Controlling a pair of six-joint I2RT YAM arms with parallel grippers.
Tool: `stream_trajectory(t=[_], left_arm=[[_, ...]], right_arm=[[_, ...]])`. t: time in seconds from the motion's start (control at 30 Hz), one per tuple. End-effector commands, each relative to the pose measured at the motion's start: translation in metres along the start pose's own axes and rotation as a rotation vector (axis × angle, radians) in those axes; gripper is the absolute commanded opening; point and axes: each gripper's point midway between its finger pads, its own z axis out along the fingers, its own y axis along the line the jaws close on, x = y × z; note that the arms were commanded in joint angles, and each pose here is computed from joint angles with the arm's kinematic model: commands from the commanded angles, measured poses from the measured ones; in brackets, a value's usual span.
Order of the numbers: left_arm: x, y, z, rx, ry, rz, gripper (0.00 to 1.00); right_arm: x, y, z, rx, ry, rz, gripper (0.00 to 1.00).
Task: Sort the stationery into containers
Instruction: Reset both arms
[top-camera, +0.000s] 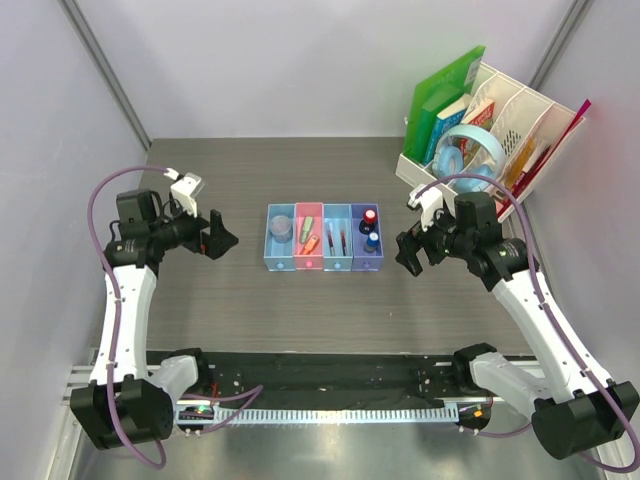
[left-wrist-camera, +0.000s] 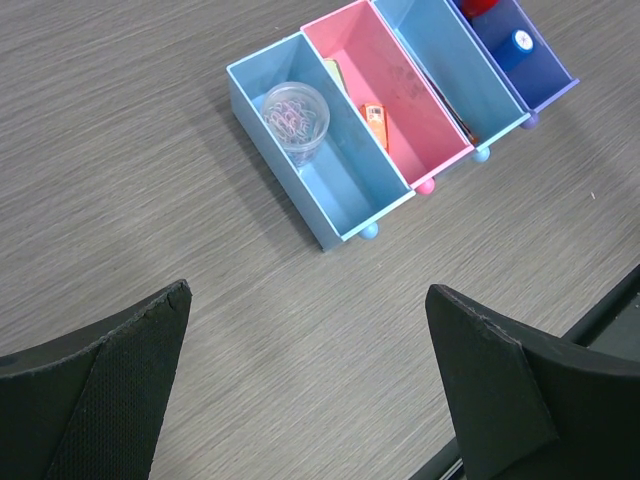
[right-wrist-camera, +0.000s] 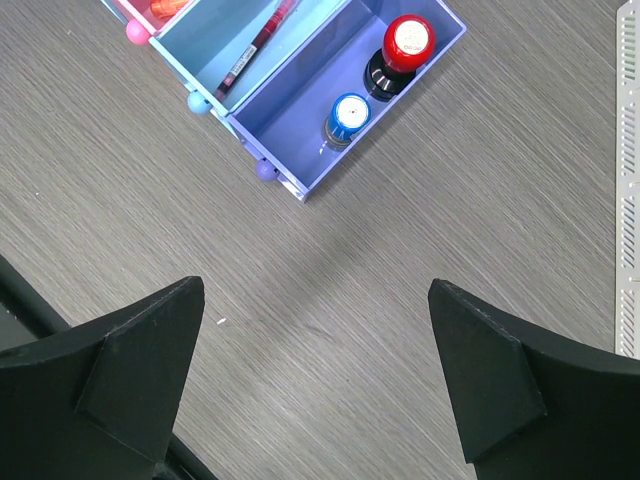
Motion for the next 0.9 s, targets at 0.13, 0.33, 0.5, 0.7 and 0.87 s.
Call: stream_trajectory(t=[0.13, 0.33, 0.5, 0.7, 0.87], left_arm=[[-0.0082, 0.0003, 0.0025, 0.022, -0.038, 0.004, 1.00], [-0.0065, 0.0008, 0.0031, 0.023, -0.035, 0.000, 1.00], [-0.0056, 0.0001, 0.0040, 0.028, -0.034, -0.004, 1.00], [-0.0054, 0.0010, 0.0042, 0.027, -0.035, -0.008, 1.00], [-0.0051, -0.0001, 0.0038, 0.030, -0.036, -0.008, 1.00]], right_arm=[[-0.0112, -0.0013, 0.0002, 0.001, -0.052, -0.011, 1.00], [-0.0113, -0.0015, 0.0006, 0.001, -0.054, -0.012, 1.00], [-0.0106, -0.0010, 0.0005, 0.001, -0.052, -0.010, 1.00], [-0.0103, -0.0017, 0.0002, 0.007, -0.056, -0.014, 1.00], [-0.0097, -0.0023, 0.0000, 0.011, -0.054, -0.014, 1.00]])
